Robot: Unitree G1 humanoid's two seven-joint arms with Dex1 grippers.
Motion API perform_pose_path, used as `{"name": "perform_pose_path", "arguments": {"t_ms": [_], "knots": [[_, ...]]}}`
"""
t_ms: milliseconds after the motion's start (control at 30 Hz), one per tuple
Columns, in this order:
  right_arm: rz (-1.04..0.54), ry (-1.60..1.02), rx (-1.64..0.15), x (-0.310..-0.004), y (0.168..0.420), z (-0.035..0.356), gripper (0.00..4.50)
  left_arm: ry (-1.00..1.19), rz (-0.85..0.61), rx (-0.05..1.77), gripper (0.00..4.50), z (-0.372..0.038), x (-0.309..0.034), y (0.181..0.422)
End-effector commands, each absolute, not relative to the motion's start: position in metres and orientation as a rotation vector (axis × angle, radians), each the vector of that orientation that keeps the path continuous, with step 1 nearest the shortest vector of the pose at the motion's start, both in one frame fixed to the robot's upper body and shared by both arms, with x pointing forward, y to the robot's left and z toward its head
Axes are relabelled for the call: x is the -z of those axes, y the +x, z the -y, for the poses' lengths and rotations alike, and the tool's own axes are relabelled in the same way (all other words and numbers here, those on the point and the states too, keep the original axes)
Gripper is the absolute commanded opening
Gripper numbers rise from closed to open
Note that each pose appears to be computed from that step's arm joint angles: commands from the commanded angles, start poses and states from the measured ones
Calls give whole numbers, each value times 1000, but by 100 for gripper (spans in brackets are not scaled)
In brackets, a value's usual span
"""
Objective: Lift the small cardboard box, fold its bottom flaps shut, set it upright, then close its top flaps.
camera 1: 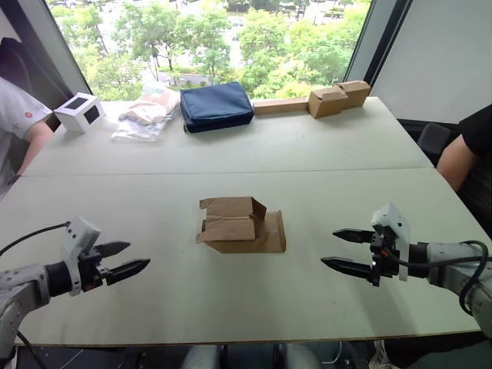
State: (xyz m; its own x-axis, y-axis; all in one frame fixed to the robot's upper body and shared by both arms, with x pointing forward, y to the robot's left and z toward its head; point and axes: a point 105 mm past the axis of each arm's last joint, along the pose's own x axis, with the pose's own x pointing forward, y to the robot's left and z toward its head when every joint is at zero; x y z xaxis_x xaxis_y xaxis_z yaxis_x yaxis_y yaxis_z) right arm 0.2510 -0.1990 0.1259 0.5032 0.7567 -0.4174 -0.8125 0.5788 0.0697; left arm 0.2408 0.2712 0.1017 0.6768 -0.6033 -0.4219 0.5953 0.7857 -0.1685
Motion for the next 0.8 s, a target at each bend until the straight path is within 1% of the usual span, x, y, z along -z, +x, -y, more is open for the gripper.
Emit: {"name": "perform_pose_path", "arguments": {"t_ms": [33, 233, 467, 600, 700, 800], "knots": [[-407, -163, -966, -132, 252, 195, 448, 6, -432, 665, 450, -273, -112, 242], [-387, -227, -917, -129, 260, 198, 448, -5, -412, 639, 450, -273, -111, 244], [-369, -211, -946, -128, 259, 195, 448, 33, -441, 620, 450, -280, -105, 243], [-362, -249, -909, -126, 263, 198, 448, 50, -428, 601, 450, -282, -106, 245], [-358, -180, -931, -129, 263, 192, 448, 42, -418, 565, 450, -285, -108, 252], [-369, -134, -981, -131, 257, 188, 448, 49, -433, 572, 450, -285, -106, 251]]}}
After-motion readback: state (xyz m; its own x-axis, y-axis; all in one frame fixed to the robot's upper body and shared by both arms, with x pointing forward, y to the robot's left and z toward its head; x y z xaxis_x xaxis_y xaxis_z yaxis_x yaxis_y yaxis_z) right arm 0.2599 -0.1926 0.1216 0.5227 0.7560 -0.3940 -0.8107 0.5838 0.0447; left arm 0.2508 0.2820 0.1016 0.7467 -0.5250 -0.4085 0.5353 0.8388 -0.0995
